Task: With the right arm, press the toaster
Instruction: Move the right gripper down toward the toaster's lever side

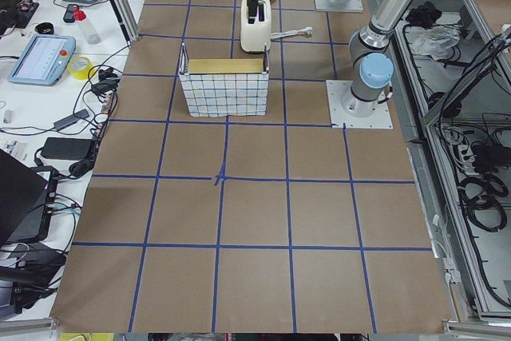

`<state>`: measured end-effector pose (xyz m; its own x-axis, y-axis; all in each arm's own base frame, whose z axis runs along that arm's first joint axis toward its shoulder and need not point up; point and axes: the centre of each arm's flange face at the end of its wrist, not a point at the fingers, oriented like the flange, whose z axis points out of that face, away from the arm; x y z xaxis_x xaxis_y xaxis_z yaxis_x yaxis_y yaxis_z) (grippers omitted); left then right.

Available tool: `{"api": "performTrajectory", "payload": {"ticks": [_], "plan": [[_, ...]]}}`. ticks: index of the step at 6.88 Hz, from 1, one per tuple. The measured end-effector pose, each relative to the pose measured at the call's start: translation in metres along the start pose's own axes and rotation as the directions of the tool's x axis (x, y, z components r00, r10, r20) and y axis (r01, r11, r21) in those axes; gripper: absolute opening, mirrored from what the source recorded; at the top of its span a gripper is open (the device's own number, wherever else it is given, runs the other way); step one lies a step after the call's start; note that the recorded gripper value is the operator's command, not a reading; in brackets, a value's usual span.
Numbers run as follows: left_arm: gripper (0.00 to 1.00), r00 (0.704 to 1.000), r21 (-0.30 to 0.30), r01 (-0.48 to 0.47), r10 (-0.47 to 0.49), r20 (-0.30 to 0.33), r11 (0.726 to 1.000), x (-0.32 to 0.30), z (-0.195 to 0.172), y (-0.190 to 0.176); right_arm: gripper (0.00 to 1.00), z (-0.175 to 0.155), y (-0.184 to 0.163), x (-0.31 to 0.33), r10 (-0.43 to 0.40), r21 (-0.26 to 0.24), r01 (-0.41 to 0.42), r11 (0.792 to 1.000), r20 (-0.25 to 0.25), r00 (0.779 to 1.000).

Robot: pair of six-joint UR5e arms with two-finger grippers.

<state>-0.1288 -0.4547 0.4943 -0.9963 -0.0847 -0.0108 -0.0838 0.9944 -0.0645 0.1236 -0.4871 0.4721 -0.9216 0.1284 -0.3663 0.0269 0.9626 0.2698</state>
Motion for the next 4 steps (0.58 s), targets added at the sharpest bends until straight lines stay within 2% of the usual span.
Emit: {"api": "performTrajectory", "payload": {"ticks": [1,2,4], "plan": [[1.0,1.0,0.0,0.0,0.0,0.0,1.0,0.0,0.0,0.0,0.0,0.016,-0.008,0.028,0.002,-0.035,0.002,0.999,0.111,0.994],[1.0,1.0,0.0,0.0,0.0,0.0,1.0,0.0,0.0,0.0,0.0,0.035,-0.017,0.047,-0.022,-0.034,0.03,0.999,0.213,0.977],[1.0,1.0,0.0,0.0,0.0,0.0,1.0,0.0,0.0,0.0,0.0,0.083,-0.029,0.081,-0.126,0.015,0.13,0.991,0.374,0.919]]}}
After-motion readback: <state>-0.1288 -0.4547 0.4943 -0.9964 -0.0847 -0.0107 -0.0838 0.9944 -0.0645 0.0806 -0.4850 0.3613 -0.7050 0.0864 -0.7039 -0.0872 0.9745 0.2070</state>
